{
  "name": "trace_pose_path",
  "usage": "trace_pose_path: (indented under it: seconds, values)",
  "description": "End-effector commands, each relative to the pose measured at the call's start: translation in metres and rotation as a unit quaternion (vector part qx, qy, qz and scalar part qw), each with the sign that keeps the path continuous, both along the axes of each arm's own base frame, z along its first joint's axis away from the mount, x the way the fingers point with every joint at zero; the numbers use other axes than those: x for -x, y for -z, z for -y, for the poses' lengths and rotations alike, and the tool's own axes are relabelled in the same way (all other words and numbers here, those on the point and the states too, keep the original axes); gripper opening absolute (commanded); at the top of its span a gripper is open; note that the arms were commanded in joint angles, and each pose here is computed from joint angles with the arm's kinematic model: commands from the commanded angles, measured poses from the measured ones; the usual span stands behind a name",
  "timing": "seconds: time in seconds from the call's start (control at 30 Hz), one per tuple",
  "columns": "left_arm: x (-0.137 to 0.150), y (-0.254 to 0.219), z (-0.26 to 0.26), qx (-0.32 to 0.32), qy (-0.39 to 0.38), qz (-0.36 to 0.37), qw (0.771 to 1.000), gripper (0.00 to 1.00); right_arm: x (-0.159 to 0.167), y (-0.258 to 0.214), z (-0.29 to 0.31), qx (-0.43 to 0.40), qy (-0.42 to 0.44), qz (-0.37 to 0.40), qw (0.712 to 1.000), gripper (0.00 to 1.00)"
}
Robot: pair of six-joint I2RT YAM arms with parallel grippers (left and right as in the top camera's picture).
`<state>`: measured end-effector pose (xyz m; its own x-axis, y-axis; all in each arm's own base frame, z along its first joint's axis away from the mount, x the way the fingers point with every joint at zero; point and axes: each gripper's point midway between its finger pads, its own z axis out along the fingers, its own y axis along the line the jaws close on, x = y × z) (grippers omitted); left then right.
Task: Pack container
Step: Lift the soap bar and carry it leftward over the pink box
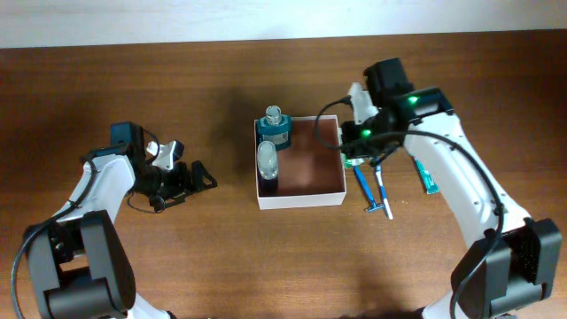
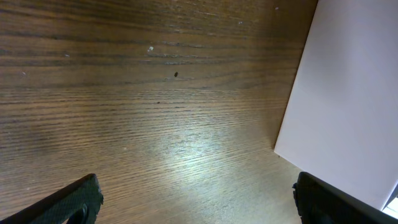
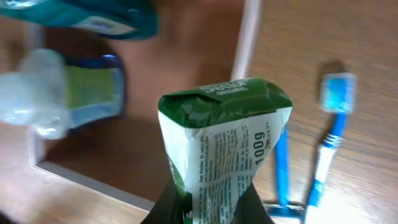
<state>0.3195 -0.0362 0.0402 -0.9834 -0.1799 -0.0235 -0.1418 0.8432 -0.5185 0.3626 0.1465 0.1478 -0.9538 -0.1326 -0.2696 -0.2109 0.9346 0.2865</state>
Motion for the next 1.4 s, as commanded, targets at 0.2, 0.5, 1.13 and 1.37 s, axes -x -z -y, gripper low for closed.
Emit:
trace_pose_path:
  seconds: [0.2,0.5,1.13,1.37]
  values:
    - [0.0,-0.006,-0.001,-0.001,0.004,0.013,1.0,0.99,0.005,-0.024,-0.066,-0.043,-0.034,0.043,0.998,0.1]
    - [0.0,-0.006,0.0,-0.001,0.004,0.013,1.0,0.99,0.009,-0.007,-0.071,0.008,-0.035,0.043,0.998,0.1]
    - [0.0,-0.006,-0.001,-0.001,0.004,0.013,1.0,0.99,0.001,0.044,-0.07,0.046,-0.022,0.012,0.999,0.1]
    - [0.0,-0.006,-0.001,-0.001,0.004,0.013,1.0,0.99,-0.004,0.068,-0.072,0.049,-0.01,-0.002,0.999,0.11]
